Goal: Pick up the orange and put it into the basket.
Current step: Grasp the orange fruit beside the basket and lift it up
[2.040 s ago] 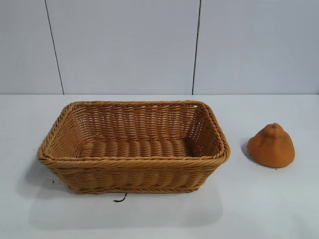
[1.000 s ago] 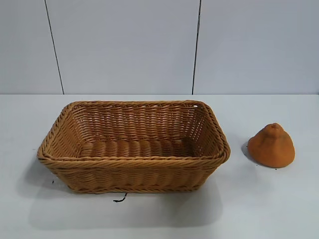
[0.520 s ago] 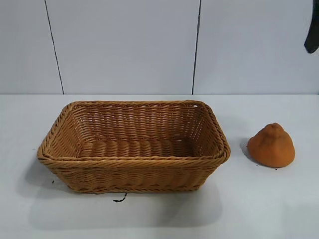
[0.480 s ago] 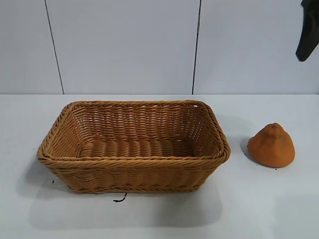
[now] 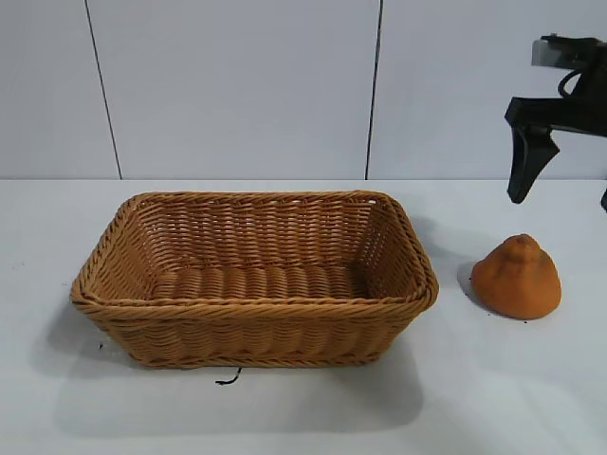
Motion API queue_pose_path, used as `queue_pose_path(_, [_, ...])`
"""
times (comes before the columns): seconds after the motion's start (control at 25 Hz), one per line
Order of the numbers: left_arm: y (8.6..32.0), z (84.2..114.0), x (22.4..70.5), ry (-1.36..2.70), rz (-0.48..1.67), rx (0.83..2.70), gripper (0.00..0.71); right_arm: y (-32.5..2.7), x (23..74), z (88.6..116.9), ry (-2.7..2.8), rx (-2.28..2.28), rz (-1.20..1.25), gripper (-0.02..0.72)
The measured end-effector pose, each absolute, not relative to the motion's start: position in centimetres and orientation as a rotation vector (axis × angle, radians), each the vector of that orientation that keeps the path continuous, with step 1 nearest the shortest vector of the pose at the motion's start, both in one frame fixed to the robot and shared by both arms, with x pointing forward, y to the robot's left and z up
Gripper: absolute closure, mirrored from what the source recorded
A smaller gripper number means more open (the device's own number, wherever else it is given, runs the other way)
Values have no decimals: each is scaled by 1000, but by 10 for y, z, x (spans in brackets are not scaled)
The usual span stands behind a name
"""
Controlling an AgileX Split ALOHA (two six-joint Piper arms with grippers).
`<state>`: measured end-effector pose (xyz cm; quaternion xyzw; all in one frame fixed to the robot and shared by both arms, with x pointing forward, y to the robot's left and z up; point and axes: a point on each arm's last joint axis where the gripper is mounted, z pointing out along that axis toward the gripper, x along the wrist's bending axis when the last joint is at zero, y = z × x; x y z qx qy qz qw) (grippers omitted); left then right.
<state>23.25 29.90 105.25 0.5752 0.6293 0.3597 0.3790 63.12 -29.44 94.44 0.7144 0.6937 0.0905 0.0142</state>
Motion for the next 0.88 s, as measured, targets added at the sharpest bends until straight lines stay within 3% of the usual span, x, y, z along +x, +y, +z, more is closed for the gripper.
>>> queue_pose_path(0.4, [299,1053,232,1608,919,1470,14,-293,638,899,2176,2305,229,67])
queue_pose_path(0.52, [299,1053,232,1608,919,1470,14,-293,638,890,2186,2318,205,100])
queue_pose_path(0.68, [299,1053,232,1608,921,1470,14,-293,638,890,2184,2321,205,269])
queue_pose_path(0.88, [299,1052,232,1609,922,1471,14,-293,638,895,2194,2308,191,557])
